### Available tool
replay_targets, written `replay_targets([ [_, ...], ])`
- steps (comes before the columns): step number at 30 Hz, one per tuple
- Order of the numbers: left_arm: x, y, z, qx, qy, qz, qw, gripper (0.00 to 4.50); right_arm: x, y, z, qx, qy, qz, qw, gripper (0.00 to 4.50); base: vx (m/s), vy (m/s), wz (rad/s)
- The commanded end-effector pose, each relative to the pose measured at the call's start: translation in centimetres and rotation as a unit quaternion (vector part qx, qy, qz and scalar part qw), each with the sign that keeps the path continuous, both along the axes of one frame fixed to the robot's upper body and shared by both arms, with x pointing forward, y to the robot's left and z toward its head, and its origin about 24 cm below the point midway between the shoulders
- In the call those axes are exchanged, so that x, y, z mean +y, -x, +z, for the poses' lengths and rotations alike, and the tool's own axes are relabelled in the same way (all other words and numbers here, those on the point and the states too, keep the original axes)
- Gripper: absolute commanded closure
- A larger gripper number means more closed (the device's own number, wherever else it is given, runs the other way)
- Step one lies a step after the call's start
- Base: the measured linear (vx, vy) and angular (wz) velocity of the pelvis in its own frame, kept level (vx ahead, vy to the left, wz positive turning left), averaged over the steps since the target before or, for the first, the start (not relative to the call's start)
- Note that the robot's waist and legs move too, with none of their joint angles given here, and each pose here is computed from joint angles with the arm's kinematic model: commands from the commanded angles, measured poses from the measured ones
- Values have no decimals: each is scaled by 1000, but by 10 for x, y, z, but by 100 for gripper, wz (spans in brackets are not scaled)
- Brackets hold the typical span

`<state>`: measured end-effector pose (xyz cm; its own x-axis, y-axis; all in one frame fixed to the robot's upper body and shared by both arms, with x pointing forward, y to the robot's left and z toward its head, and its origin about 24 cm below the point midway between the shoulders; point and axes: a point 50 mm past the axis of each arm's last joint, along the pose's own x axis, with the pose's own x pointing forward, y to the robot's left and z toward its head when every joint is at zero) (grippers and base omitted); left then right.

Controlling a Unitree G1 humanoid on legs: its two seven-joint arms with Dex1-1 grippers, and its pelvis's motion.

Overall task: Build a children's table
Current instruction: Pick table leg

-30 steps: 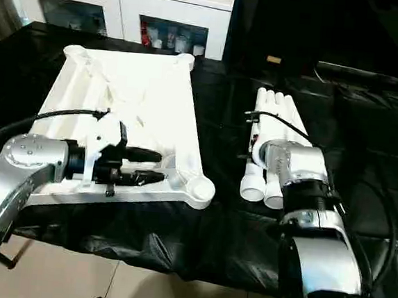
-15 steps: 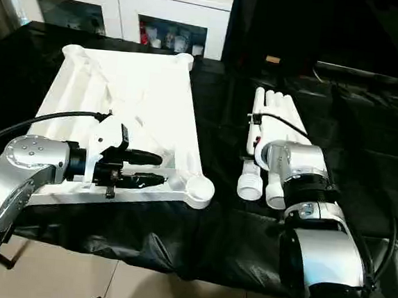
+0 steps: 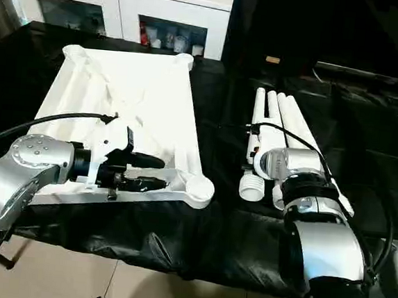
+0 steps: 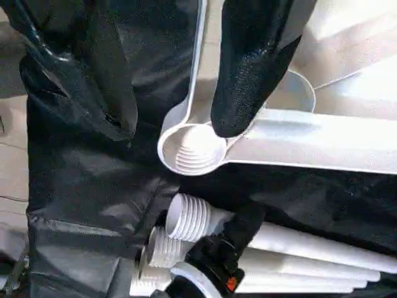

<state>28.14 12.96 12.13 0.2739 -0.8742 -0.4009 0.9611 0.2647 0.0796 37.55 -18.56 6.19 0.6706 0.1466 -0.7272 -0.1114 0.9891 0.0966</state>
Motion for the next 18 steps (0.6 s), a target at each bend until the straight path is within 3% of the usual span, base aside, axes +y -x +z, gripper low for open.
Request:
replay_targets([
  [1, -3, 0, 5, -10, -9, -13, 1000, 191, -1, -4, 6, -9, -6, -6, 1000, 112, 0, 0, 0],
  [10, -1, -3, 3, -24, -21, 1, 1000, 136, 0, -3, 2, -5, -23, -21, 1000, 167, 0, 0, 0],
  [18, 1, -1, -1, -14, -23, 12, 1000, 56, -3, 3, -10, 9, -36, -35, 999, 250, 0, 0, 0],
])
